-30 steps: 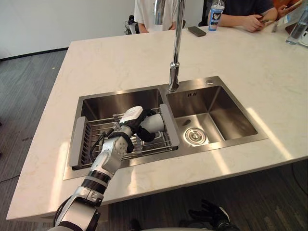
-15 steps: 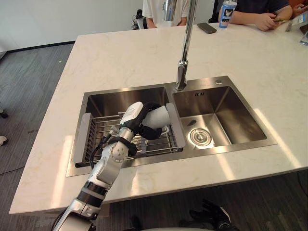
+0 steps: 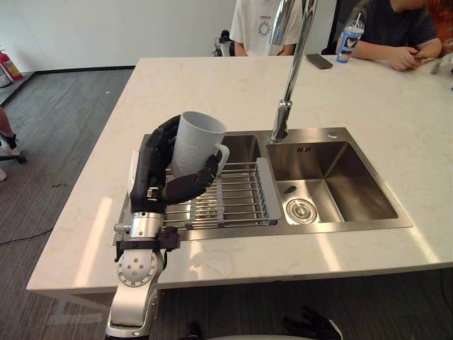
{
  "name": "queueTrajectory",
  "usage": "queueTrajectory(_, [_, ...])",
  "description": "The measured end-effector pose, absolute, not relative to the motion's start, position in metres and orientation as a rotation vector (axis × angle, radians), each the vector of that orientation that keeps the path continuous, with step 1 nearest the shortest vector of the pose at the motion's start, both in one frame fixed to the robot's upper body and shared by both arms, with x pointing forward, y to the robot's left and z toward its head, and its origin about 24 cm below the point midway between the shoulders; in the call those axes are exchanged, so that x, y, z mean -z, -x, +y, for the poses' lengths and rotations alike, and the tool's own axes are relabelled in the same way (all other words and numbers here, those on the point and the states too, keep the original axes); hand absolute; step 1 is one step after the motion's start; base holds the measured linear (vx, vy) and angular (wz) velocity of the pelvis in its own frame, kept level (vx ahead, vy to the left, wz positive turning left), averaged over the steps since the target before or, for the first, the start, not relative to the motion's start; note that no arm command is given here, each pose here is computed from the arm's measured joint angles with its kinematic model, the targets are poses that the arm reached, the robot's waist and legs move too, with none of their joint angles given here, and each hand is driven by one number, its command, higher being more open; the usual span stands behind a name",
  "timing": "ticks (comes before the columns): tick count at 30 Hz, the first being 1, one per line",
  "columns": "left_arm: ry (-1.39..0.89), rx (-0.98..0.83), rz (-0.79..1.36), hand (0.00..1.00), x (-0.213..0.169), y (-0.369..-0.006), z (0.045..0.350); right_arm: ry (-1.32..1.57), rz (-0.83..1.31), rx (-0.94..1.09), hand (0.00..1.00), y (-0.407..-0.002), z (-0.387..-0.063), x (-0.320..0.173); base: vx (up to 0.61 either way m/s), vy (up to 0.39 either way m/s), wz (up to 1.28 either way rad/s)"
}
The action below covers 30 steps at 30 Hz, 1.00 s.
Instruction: Walk over to the sink, pick up the cup, carry it to the dishwasher, place the cup inside the dishwasher, then close the dishwasher door
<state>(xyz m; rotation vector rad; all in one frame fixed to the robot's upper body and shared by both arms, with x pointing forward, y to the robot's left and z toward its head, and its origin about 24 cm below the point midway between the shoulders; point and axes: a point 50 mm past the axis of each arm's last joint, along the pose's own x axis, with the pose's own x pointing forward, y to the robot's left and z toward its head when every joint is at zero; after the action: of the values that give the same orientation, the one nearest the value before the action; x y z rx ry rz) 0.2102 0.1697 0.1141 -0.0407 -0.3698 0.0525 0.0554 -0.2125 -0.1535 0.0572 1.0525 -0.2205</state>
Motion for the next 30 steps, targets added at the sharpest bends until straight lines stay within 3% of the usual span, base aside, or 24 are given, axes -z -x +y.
queueTrajectory(7, [0.209, -0.008, -0.309, 0.30, -0.103, -0.199, 0.160, -0.080, 1.047, 0.251, 0.90, -0.056, -0.210, 0.154, 0.00, 0.001, -0.12])
queueTrajectory(15, [0.301, 0.093, -0.421, 0.30, -0.126, -0.190, 0.136, -0.053, 0.879, 0.282, 0.90, -0.090, -0.209, 0.135, -0.08, 0.024, -0.43])
queueTrajectory(23, [0.336, 0.026, -0.507, 0.30, -0.138, -0.186, 0.143, -0.007, 0.821, 0.242, 0.90, -0.107, -0.210, 0.127, -0.15, 0.001, 0.08])
queueTrajectory(26, [0.320, -0.009, -0.547, 0.30, -0.144, -0.184, 0.148, 0.013, 0.756, 0.231, 0.90, -0.135, -0.211, 0.121, -0.20, -0.047, 0.10])
queueTrajectory(30, [0.328, -0.010, -0.493, 0.30, -0.134, -0.184, 0.145, 0.023, 0.739, 0.233, 0.90, -0.145, -0.214, 0.119, -0.32, -0.059, 0.61])
